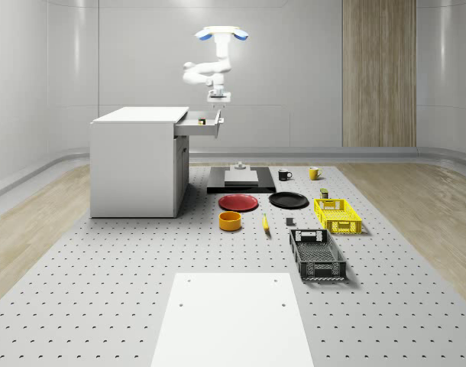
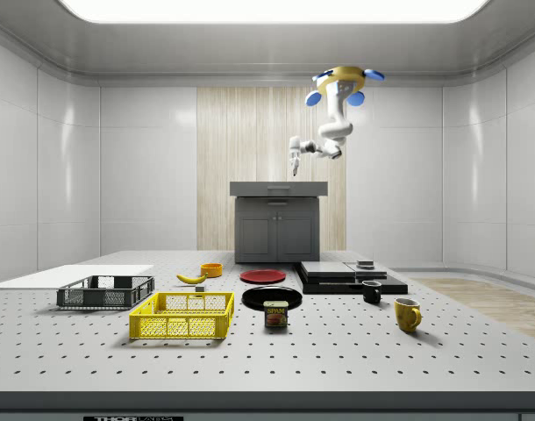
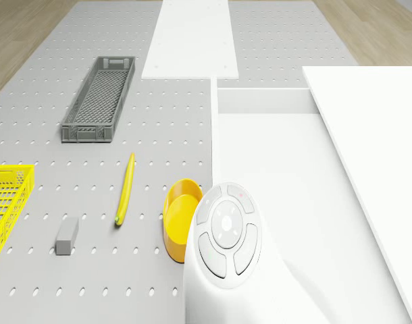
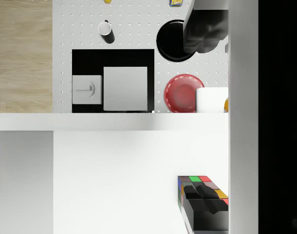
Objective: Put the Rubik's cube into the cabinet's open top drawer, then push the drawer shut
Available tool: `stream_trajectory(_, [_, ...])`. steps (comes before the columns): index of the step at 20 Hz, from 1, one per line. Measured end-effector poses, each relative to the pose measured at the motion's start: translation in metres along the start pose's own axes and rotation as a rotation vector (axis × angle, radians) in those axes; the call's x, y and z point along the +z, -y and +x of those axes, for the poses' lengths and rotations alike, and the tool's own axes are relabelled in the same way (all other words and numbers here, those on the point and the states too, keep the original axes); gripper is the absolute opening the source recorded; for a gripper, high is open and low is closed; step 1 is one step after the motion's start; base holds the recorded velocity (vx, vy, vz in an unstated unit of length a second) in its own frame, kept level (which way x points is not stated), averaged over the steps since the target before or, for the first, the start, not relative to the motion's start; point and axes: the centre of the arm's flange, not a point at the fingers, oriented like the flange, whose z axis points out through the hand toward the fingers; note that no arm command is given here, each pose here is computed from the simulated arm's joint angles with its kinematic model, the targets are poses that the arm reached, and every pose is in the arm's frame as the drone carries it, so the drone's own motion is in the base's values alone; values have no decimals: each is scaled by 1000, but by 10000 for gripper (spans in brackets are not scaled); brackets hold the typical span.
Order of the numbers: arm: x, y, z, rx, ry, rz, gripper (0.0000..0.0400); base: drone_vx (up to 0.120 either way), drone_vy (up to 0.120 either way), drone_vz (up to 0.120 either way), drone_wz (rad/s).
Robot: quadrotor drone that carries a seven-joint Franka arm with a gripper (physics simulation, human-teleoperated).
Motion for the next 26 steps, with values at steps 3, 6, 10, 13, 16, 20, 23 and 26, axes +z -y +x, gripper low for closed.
stream_trajectory(3, [0, 0, 0, 0, 0, 0, 400, 0, 120, 0, 0])
stream_trajectory(6, [0, 0, 0, 0, 0, 0, 400, 0, 120, 0, 0])
stream_trajectory(10, [2, -6, -1, -14, -140, -137, 400, 0, 120, 0, 0])
stream_trajectory(13, [22, 5, -17, 85, -440, -473, 400, 0, 120, 0, 0])
stream_trajectory(16, [47, 23, -31, 95, -681, -734, 400, 0, 120, -13, 0])
stream_trajectory(20, [73, 47, -51, 50, -894, -925, 400, 0, 20, -120, 0])
stream_trajectory(23, [84, 58, -60, 30, -983, -1003, 400, 0, 0, -120, 0])
stream_trajectory(26, [91, 64, -65, 17, -1036, -1048, 400, 0, 0, -120, 0])
